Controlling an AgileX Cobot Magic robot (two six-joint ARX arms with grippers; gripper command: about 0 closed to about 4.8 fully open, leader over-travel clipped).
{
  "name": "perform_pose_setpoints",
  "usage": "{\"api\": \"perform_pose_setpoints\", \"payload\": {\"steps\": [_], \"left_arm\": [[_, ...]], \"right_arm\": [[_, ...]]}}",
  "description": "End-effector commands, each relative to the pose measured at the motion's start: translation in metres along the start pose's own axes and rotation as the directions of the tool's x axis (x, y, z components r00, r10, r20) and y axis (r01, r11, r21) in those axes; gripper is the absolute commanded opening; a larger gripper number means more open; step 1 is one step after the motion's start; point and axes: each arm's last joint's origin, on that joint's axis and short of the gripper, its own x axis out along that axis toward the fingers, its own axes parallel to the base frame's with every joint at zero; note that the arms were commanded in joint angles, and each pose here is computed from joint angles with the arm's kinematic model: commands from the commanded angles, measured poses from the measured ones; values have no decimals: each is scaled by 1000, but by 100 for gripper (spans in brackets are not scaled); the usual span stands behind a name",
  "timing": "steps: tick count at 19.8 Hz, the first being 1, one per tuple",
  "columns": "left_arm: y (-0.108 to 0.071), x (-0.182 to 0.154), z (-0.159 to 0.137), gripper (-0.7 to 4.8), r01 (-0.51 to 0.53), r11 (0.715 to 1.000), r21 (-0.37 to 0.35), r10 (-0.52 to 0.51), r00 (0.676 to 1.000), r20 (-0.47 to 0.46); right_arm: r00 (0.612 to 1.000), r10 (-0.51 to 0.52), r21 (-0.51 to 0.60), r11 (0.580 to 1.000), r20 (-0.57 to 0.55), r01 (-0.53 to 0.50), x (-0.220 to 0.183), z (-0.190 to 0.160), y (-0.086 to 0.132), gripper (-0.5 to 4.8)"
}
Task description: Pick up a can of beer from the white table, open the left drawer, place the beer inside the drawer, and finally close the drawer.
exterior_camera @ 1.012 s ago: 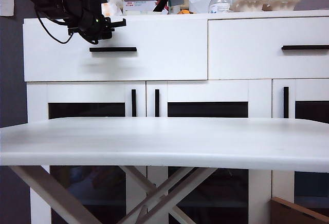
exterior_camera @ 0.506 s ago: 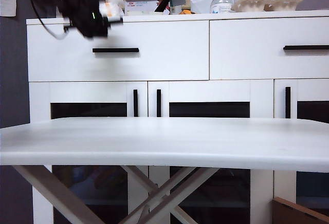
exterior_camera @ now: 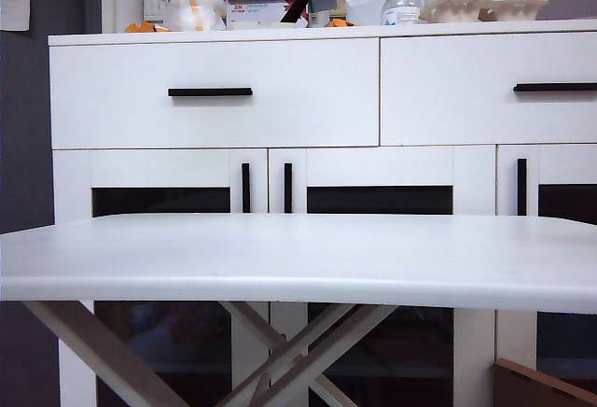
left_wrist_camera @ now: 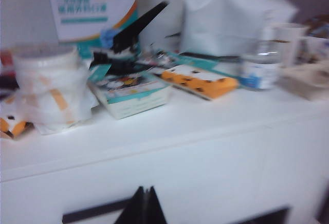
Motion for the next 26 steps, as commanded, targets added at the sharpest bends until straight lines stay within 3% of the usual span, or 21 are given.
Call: {"api": "perform_pose_setpoints", "payload": {"steps": [1, 7, 9, 11, 14, 18, 22, 26], "left_arm": [[-17, -48, 5, -5, 42, 999, 17, -42, 999, 16], [-26, -154, -25, -5, 137, 990, 29, -138, 990, 23], [-27, -205, -56, -5, 135, 990, 32, -137, 990, 44], [-28, -230, -85, -5, 136, 990, 25, -137, 990, 38], [-29, -260, -133, -5, 98, 994, -47, -97, 994, 41], [-30, -282, -186, -5, 65, 997, -50, -63, 997, 45], [-32, -273, -240, -5, 37, 995, -97, -40, 999, -29], [-31, -260, -281, -5, -29, 994, -108, 32, 999, 20]], "right_arm": [[999, -4, 24, 1000, 51, 3, -11, -34, 0, -1], [997, -33, 41, 999, 63, 30, -34, -88, -2, -1], [998, -28, 38, 999, 52, 26, -47, -98, -3, -1], [997, -30, 56, 998, 66, 26, -56, -102, -4, -1], [993, -60, 105, 993, 100, 50, -60, -101, -6, -1], [994, -56, 104, 994, 99, 45, -60, -101, -6, -1], [994, -53, 104, 994, 99, 43, -60, -101, -6, -1], [994, -55, 104, 994, 99, 45, -60, -101, -6, -1]]}}
